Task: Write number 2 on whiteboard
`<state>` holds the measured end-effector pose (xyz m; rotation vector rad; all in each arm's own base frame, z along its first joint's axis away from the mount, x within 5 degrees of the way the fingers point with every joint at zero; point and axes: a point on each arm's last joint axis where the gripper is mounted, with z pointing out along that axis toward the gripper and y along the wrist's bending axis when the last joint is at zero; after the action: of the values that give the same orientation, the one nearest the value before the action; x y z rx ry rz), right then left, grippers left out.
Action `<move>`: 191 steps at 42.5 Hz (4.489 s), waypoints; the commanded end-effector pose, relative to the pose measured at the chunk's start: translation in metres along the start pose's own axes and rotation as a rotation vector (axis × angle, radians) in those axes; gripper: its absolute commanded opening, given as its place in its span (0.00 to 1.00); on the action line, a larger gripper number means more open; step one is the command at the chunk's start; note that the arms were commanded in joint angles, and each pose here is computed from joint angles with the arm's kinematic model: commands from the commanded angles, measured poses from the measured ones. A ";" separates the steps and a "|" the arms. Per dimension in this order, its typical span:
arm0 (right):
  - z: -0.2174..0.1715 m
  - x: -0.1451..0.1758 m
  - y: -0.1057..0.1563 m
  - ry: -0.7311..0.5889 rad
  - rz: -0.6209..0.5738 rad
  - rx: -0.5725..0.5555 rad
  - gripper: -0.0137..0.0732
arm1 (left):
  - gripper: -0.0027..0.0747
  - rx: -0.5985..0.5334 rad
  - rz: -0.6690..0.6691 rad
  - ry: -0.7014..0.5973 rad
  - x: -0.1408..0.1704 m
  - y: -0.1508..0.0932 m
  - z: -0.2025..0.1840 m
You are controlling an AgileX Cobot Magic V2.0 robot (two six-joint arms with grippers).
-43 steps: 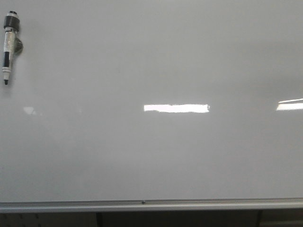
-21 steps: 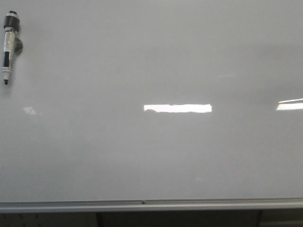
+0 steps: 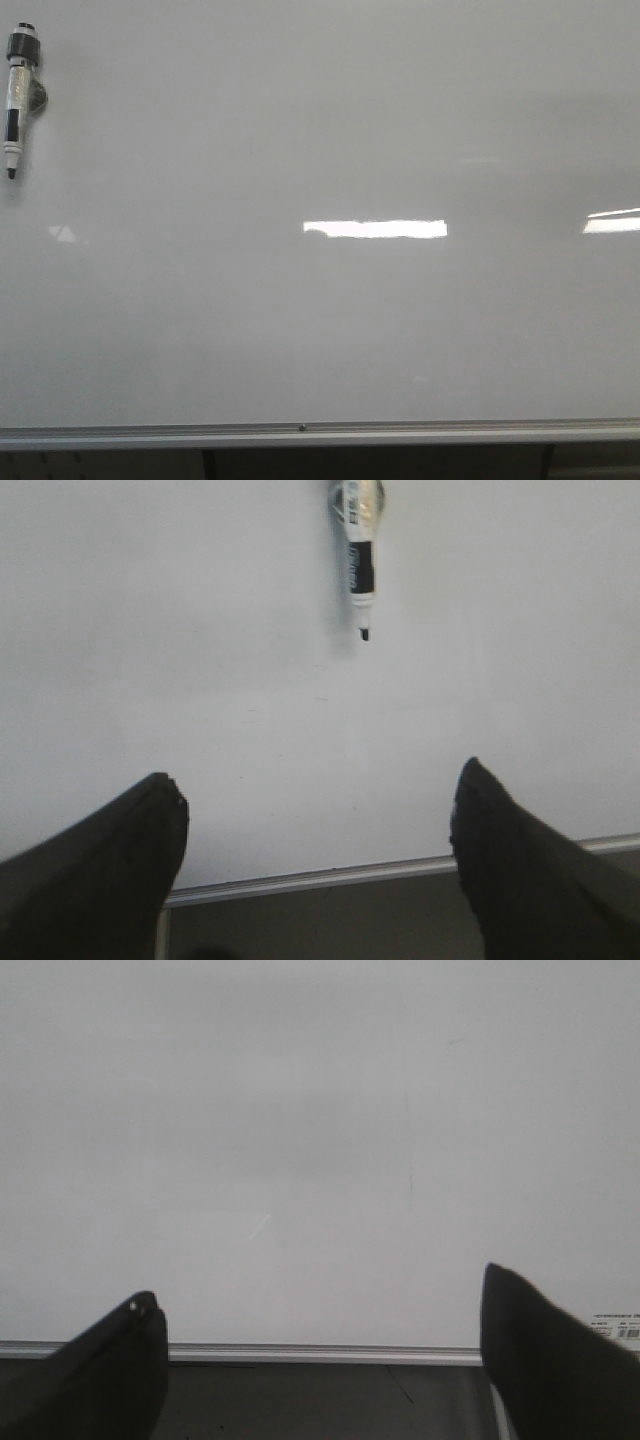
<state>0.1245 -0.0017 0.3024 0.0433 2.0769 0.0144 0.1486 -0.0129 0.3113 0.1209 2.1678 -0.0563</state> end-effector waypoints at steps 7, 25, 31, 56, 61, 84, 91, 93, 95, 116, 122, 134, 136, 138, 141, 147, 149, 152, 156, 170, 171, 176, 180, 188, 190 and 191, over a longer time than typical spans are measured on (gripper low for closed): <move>-0.002 -0.014 0.000 -0.093 -0.015 0.002 0.92 | 0.71 0.030 0.001 -0.032 -0.033 -0.007 0.025; -0.002 -0.014 0.000 -0.094 -0.014 0.002 0.92 | 0.71 -0.002 -0.080 -0.038 -0.071 0.002 0.102; -0.002 -0.014 0.000 -0.096 -0.014 0.002 0.92 | 0.71 0.000 -0.090 -0.039 -0.077 0.002 0.126; -0.002 -0.015 0.000 -0.099 -0.014 0.002 0.92 | 0.56 0.013 -0.078 -0.052 -0.084 -0.004 0.185; -0.002 -0.015 0.000 -0.099 -0.014 0.002 0.92 | 0.49 0.017 -0.073 -0.044 -0.083 -0.006 0.188; -0.002 -0.014 0.000 -0.097 -0.012 0.001 0.92 | 0.01 0.023 -0.021 0.053 -0.080 -0.007 0.171; -0.007 -0.021 0.002 -0.051 0.017 -0.021 0.92 | 0.01 0.039 0.097 0.132 -0.080 -0.007 0.142; -0.007 -0.024 0.004 -0.017 0.010 -0.031 0.92 | 0.01 0.053 0.134 0.185 -0.079 -0.009 0.131; -0.006 -0.027 0.006 0.016 -0.003 -0.048 0.92 | 0.01 0.070 0.169 0.223 -0.080 -0.011 0.120; 0.016 -0.058 0.069 0.241 -0.452 -0.590 0.81 | 0.01 0.463 0.710 0.425 -0.087 -0.091 0.051; 0.011 -0.072 0.096 0.198 -0.614 -0.725 0.81 | 0.01 0.555 0.838 0.393 -0.080 -0.119 0.041; 0.002 -0.096 0.148 0.100 -0.846 -0.923 0.81 | 0.01 0.676 0.984 0.307 -0.070 -0.161 0.022; 0.003 -0.097 0.156 0.098 -0.865 -0.945 0.81 | 0.01 0.687 0.994 0.300 -0.069 -0.164 0.020; 0.004 -0.099 0.165 0.094 -0.886 -0.970 0.81 | 0.01 0.695 1.002 0.288 -0.068 -0.168 0.018; 0.007 -0.099 0.178 0.084 -0.907 -0.997 0.81 | 0.01 0.704 1.008 0.273 -0.068 -0.171 0.017; 0.015 -0.094 0.200 0.066 -0.944 -1.030 0.81 | 0.01 0.711 1.007 0.250 -0.068 -0.174 0.016; 0.017 -0.093 0.206 0.063 -0.948 -1.038 0.81 | 0.01 0.712 1.006 0.250 -0.068 -0.174 0.016; 0.019 -0.091 0.212 0.049 -0.948 -1.040 0.80 | 0.01 0.712 1.006 0.250 -0.068 -0.174 0.016; 0.021 -0.092 0.215 0.030 -0.939 -1.034 0.72 | 0.01 0.712 1.006 0.250 -0.068 -0.174 0.016; 0.021 -0.092 0.215 0.026 -0.936 -1.031 0.33 | 0.01 0.710 1.007 0.250 -0.068 -0.174 0.016; 0.021 -0.092 0.215 0.026 -0.936 -1.031 0.31 | 0.01 0.710 1.007 0.250 -0.068 -0.174 0.016; 0.021 -0.092 0.215 0.026 -0.936 -1.031 0.20 | 0.01 0.709 1.005 0.243 -0.069 -0.174 0.016; 0.021 -0.092 0.215 0.026 -0.936 -1.031 0.16 | 0.09 0.709 1.005 0.243 -0.069 -0.174 0.016; 0.021 -0.093 0.213 0.027 -0.941 -1.022 0.15 | 0.50 0.684 1.007 0.246 -0.070 -0.171 0.015; 0.020 -0.095 0.209 0.027 -0.940 -1.016 0.15 | 0.56 0.663 0.994 0.240 -0.072 -0.168 0.012; 0.019 -0.096 0.207 0.028 -0.934 -1.012 0.15 | 0.58 0.651 0.982 0.238 -0.073 -0.166 0.010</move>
<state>0.1962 0.2098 0.3563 -1.5974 1.7871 0.4725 0.1845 -0.1888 0.3403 1.7034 2.0698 -0.1801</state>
